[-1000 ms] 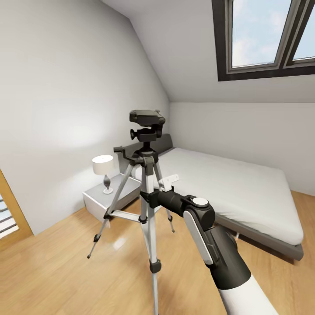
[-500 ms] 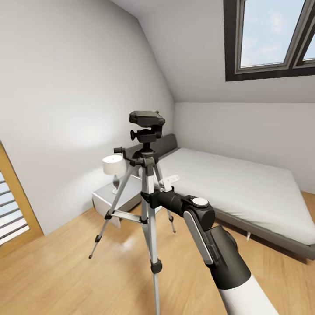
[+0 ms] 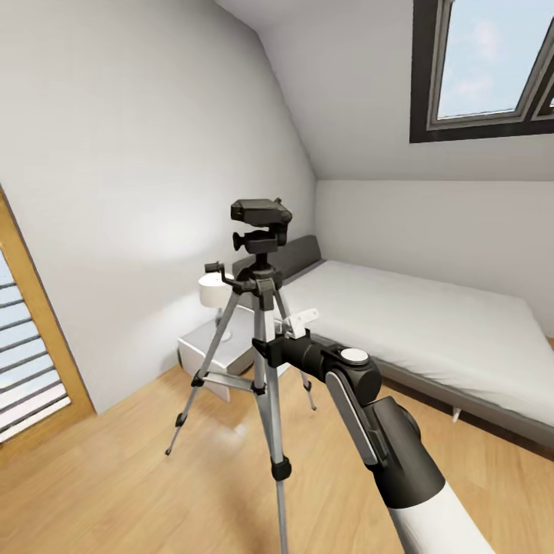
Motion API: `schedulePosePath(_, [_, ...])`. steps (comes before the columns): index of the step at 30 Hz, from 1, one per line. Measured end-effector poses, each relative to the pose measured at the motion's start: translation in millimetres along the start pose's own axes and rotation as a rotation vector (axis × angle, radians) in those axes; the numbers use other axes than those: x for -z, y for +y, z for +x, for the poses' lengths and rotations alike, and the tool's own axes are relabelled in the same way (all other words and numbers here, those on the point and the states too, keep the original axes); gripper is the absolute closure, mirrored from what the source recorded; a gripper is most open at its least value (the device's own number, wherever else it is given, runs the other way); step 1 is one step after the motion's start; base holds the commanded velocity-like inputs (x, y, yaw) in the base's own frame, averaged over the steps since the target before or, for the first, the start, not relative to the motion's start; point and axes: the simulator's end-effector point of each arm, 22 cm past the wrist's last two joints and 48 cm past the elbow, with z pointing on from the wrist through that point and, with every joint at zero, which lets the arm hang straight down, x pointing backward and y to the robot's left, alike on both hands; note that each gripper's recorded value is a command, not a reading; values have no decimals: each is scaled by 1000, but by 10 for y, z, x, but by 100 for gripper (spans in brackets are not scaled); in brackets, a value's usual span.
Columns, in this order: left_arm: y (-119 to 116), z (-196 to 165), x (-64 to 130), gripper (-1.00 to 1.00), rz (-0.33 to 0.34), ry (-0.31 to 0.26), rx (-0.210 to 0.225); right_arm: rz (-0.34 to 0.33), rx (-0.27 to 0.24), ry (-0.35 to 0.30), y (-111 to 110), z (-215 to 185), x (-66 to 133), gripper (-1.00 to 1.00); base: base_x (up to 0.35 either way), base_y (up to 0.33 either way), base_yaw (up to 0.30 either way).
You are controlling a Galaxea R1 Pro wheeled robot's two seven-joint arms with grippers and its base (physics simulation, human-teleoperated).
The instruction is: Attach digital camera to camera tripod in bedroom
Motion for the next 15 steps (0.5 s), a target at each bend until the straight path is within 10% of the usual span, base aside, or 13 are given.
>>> schedulePosePath(15, [3,-1,0,-100,0,0,0,10,0,-9,-34,-13,-1,100,9,332,0])
